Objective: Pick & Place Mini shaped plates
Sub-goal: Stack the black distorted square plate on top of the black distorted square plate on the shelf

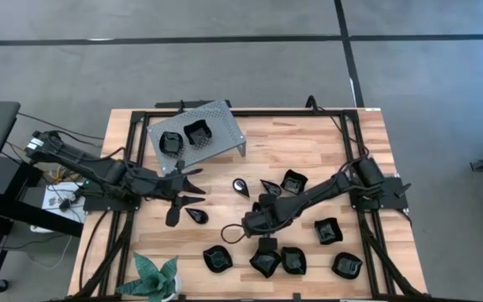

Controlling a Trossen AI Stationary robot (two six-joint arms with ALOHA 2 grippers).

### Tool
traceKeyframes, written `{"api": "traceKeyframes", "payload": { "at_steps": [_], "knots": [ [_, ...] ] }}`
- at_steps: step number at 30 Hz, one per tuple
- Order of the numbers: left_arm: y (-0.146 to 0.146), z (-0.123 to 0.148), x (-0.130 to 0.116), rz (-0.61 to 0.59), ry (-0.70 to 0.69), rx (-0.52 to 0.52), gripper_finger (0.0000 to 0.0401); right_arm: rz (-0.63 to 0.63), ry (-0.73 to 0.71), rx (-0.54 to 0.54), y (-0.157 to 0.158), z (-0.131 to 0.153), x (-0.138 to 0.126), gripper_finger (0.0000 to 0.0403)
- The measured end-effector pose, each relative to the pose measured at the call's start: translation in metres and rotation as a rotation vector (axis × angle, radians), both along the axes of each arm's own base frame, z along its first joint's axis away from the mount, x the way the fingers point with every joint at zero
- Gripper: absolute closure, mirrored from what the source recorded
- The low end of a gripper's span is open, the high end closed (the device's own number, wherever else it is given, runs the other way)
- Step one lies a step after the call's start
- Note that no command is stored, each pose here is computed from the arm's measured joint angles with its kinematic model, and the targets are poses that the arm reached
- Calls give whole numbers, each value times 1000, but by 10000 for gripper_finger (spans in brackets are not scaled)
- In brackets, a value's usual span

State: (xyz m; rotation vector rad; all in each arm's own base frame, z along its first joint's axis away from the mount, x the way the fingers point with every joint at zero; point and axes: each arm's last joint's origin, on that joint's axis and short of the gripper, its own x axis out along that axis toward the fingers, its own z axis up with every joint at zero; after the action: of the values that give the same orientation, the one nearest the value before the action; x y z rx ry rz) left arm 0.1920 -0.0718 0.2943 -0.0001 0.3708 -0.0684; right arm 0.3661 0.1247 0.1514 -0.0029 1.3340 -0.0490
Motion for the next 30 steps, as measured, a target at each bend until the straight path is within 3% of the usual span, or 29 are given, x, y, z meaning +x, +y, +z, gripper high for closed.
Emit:
{"api": "traceKeyframes", "payload": {
  "at_steps": [4,9,13,19,30],
  "knots": [
    [-2,-3,3,-46,17,34,313,31,-32,13,0,15,1,391],
    [-12,-16,12,-272,66,152,313,226,-151,4,11,53,2,397],
    [-19,-33,28,-350,112,283,313,337,-267,-27,14,74,6,400],
    [-23,-61,60,-361,123,386,288,344,-404,-58,3,82,21,397],
    [-4,-91,86,-303,216,392,213,427,-391,-103,-5,75,26,400]
  ]
}}
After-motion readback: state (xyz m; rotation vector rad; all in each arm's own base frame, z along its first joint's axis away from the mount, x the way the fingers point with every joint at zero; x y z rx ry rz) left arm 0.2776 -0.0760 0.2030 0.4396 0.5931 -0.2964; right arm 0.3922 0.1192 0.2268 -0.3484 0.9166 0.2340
